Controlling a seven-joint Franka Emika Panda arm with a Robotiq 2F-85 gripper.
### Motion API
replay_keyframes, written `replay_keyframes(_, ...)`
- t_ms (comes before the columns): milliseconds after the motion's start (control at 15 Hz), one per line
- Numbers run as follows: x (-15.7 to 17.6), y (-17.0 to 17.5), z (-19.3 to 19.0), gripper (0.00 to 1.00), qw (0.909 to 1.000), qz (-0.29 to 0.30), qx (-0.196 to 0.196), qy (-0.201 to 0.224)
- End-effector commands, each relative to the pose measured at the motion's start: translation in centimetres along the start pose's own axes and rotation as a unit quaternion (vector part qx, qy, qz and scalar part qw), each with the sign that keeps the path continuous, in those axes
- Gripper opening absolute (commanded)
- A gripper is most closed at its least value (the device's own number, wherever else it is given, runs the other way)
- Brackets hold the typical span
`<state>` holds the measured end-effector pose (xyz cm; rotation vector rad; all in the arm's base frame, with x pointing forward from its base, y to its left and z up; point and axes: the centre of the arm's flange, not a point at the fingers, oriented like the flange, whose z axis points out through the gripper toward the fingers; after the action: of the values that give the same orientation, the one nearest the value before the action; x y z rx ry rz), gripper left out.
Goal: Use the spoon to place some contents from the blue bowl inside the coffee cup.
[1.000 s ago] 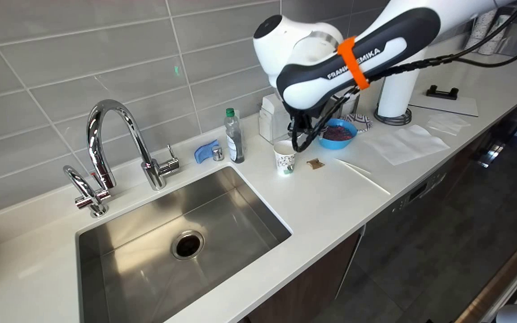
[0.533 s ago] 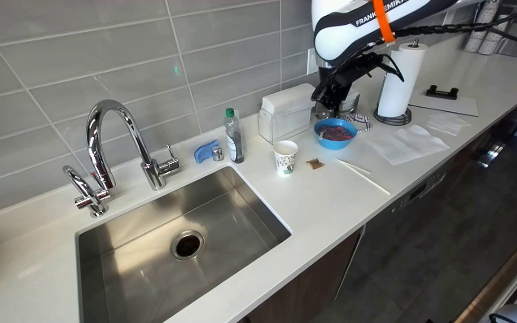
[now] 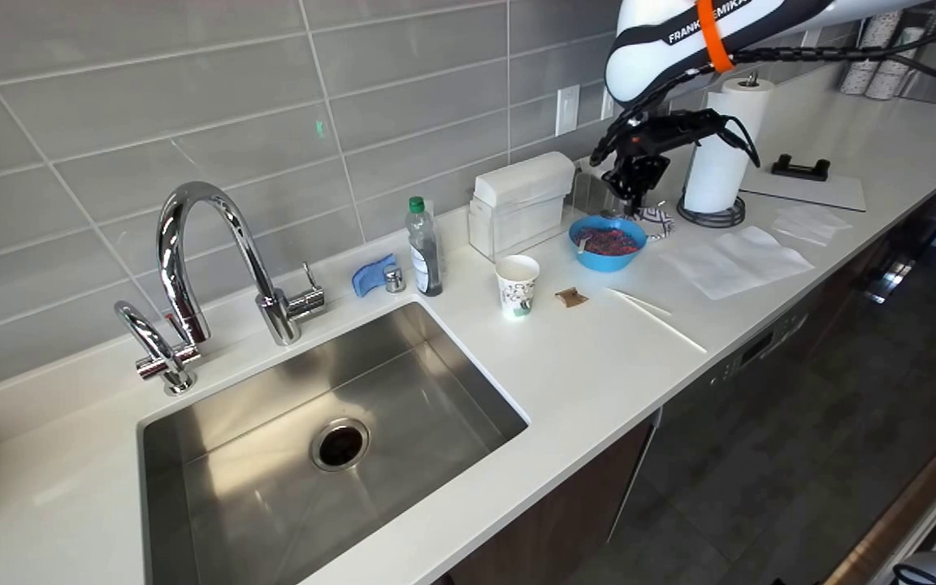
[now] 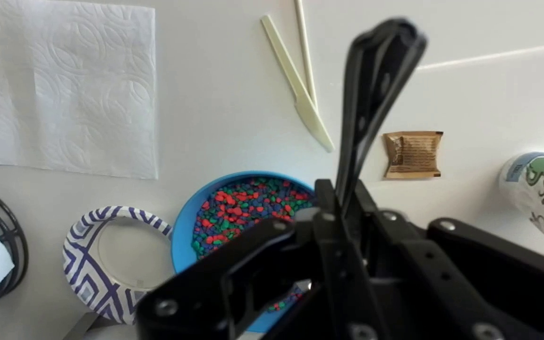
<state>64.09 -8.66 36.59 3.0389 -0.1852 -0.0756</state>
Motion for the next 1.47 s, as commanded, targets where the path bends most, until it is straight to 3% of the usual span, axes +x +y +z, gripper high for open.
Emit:
replay_keyframes(0,1.1,1.5,1.9,0.03,0.9999,0.002,0.012,0.011)
replay_keyframes(400,2.5,5.1,3.4,0.03,0.9997,0.004,0.019,0.013)
replay_keyframes(867,4.1,9.9,5.4,0.03,0.9951,0.052,0.045,0.072)
replay_keyframes(1200,4.3,12.5,6.7,0.03,0.9856,0.107,0.068,0.112)
replay_keyframes(1400,3.5,13.5,7.4,0.03,0.9729,0.186,0.074,0.116)
